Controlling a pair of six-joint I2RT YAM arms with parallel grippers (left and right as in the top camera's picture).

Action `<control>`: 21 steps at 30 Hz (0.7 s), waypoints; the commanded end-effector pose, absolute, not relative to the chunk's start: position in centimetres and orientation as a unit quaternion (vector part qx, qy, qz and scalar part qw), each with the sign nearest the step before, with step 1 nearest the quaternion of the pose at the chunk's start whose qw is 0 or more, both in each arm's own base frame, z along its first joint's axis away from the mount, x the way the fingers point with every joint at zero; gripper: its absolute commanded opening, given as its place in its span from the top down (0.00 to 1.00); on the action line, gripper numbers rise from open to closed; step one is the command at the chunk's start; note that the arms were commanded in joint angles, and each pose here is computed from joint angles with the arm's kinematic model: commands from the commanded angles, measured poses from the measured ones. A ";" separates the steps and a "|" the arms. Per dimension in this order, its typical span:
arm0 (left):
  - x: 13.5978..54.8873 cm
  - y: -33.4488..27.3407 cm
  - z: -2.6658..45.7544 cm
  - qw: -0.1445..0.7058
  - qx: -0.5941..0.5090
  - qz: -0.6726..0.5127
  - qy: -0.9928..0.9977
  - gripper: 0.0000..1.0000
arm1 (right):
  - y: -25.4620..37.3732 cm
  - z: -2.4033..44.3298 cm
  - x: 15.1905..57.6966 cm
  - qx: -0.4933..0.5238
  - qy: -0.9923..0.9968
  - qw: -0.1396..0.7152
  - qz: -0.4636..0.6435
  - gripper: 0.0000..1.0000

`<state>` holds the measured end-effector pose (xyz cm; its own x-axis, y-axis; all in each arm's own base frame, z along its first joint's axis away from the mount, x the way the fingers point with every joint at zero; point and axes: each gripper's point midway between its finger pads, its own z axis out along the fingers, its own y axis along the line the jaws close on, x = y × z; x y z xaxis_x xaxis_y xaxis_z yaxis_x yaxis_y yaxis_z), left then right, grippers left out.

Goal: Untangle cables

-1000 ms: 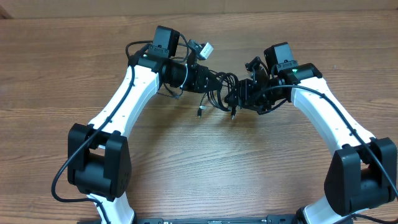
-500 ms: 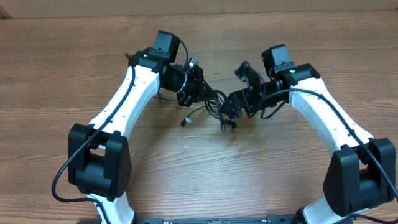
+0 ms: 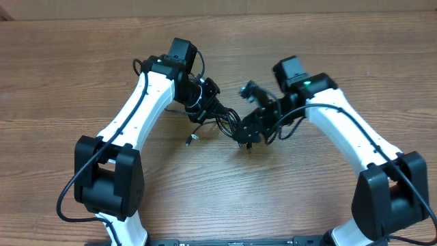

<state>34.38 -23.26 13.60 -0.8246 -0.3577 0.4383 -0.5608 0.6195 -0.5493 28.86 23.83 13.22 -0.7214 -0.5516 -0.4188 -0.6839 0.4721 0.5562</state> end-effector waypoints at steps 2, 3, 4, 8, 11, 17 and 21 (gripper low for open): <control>34.8 -22.9 14.7 0.131 0.264 0.357 -0.886 0.96 | 27.2 11.7 29.2 -0.395 0.858 0.109 0.310 0.24; 34.8 -22.9 14.7 0.130 0.259 0.358 -0.888 0.96 | 27.3 10.7 29.4 -0.390 0.868 0.105 0.288 0.25; 34.8 -22.9 14.7 0.125 0.247 0.359 -0.891 0.96 | 27.4 9.3 29.7 -0.386 0.881 0.100 0.255 0.30; 35.3 -22.2 14.0 0.101 0.243 0.340 -0.903 0.96 | 27.6 9.1 30.0 -0.357 0.896 0.100 0.246 0.58; 36.1 -22.1 14.2 0.087 0.241 0.348 -0.902 0.92 | 27.9 9.7 29.9 -0.323 0.905 0.092 0.262 0.86; 37.2 -20.2 13.8 0.067 0.258 0.335 -0.904 0.88 | 29.6 14.2 30.5 -0.304 0.898 0.096 0.303 0.96; 38.7 -18.0 15.6 0.039 0.190 0.409 -0.892 0.96 | 28.9 18.5 31.0 -0.286 0.901 0.094 0.311 0.96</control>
<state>37.17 -19.72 13.25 -0.8488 -0.3999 0.3459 -0.5283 0.6127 -0.5878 30.18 28.35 15.07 -0.8204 -0.4895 -0.2954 -0.5708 0.6719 0.4719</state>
